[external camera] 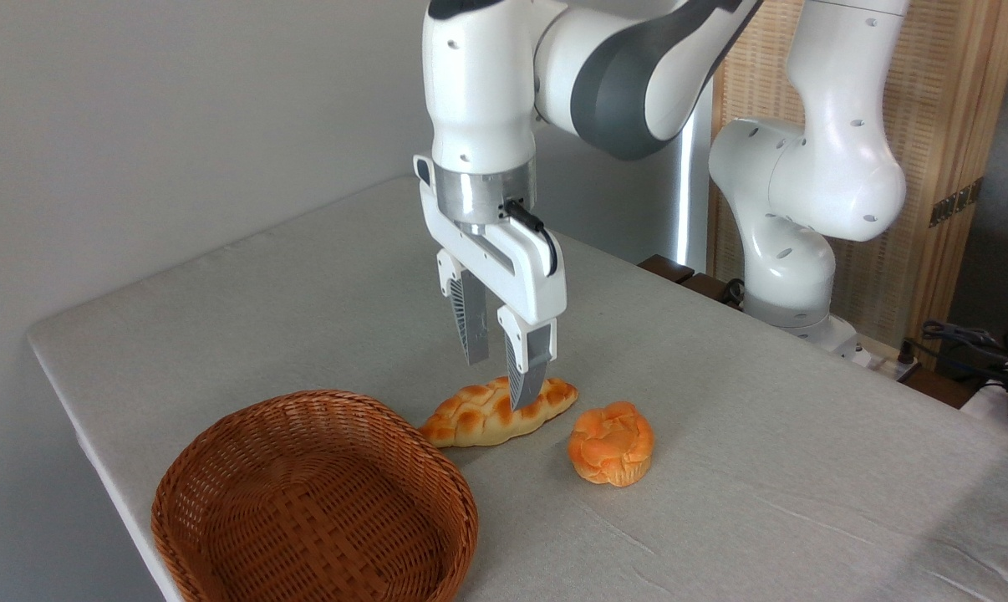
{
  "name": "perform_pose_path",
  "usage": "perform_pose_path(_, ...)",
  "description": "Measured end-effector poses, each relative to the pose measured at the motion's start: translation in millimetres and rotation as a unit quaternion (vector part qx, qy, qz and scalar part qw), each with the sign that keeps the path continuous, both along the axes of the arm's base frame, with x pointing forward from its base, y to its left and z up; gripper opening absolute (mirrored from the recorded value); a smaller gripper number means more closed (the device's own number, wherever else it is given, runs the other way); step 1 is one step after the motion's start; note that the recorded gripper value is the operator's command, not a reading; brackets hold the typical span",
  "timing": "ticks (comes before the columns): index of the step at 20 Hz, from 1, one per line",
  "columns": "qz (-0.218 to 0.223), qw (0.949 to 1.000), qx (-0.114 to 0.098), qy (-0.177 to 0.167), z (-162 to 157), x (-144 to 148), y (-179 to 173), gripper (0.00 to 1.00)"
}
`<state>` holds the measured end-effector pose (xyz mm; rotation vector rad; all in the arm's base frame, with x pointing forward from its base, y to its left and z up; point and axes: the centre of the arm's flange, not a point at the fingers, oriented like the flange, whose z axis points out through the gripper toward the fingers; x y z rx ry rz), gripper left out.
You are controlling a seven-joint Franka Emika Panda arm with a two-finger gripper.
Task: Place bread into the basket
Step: 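Move the open gripper down over the braided golden bread roll, then close the gripper on the middle of the braided roll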
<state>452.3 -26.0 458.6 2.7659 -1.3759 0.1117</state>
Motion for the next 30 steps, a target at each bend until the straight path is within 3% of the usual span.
perform_pose_path(11, -0.018, 0.9998, 0.002, 0.006, -31.7, -6.9, -18.0, 0.98)
perform_pose_path(14, -0.028, 0.9995, 0.006, 0.013, -40.6, -5.6, -24.6, 0.79)
perform_pose_path(17, -0.051, 0.998, 0.036, 0.009, -45.8, -3.2, -25.8, 0.49)
perform_pose_path(20, -0.059, 0.9972, 0.045, 0.008, -46.4, -3.1, -26.9, 0.2)
perform_pose_path(30, -0.061, 0.997, 0.047, 0.01, -48.2, -3.1, -27.8, 0.17)
